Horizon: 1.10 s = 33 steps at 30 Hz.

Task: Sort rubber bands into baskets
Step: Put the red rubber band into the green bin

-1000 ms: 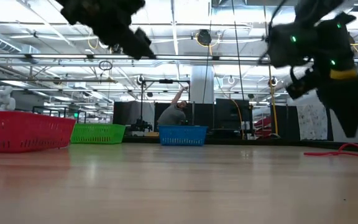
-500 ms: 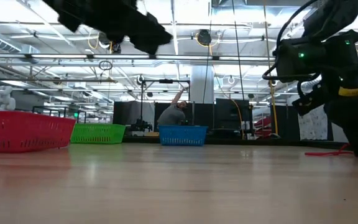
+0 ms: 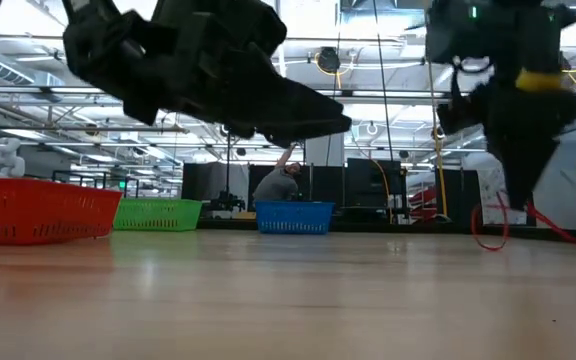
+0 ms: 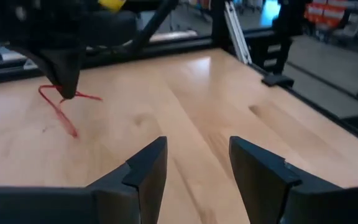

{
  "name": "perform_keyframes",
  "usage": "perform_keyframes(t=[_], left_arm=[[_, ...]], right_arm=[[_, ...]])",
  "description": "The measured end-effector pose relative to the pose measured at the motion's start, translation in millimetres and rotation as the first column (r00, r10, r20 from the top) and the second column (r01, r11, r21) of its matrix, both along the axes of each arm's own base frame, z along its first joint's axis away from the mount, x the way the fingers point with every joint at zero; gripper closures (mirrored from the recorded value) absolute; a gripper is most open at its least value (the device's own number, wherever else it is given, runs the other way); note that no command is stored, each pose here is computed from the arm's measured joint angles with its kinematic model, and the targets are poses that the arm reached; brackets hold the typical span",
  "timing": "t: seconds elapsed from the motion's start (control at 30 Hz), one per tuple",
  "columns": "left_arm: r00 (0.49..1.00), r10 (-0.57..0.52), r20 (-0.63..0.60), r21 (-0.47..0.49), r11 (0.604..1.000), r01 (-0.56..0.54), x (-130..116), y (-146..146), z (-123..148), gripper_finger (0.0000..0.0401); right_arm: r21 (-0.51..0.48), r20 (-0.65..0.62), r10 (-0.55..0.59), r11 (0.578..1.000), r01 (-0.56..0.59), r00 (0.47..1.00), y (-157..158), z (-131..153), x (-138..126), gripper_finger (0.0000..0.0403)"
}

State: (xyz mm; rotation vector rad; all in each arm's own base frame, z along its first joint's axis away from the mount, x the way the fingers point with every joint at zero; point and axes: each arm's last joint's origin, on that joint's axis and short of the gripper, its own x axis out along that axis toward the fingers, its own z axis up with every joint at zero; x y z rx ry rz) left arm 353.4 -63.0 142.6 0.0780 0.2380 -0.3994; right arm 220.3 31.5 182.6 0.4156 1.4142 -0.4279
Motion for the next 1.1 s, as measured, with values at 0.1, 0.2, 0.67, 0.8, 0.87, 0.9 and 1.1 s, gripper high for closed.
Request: perform_keyframes(t=[0.1,0.2,0.67,0.8,0.87,0.9,1.1], left_arm=[[0.998,0.027,0.058,-0.032,0.999,-0.025,5.2,-0.6,-10.0,0.0221],[0.985,0.111,0.131,-0.033,0.994,-0.107,11.3,1.3,-15.9,0.0221],[0.967,0.095,0.236,0.15,0.98,-0.133,44.8,-8.8,-4.6,0.0151],[0.977,0.095,0.19,0.165,0.978,-0.127,58.7,-11.2,4.3,0.0096],[0.983,0.095,0.156,0.176,0.977,-0.123,64.2,-12.6,7.4,0.0073],[0.985,0.1,0.143,0.181,0.975,-0.125,66.8,-12.9,9.1,0.0063],[0.983,0.122,0.135,0.187,0.971,-0.147,77.5,-9.6,16.4,0.0036]], right_arm=[[0.011,0.09,0.035,0.999,-0.036,0.995,10.4,14.7,11.6,0.0402],[0.027,0.198,0.061,0.997,-0.068,0.978,20.1,27.2,22.9,0.0402],[0.075,0.404,0.112,0.985,-0.155,0.908,52.4,49.3,37.6,0.0403],[0.082,0.412,0.111,0.984,-0.157,0.904,55.3,49.8,37.5,0.0403],[0.09,0.412,0.101,0.985,-0.15,0.906,55.5,49.9,37.5,0.0403],[0.092,0.414,0.099,0.984,-0.15,0.905,55.6,50.0,37.6,0.0403],[0.099,0.448,0.108,0.981,-0.17,0.887,56.9,52.0,40.7,0.0402]])
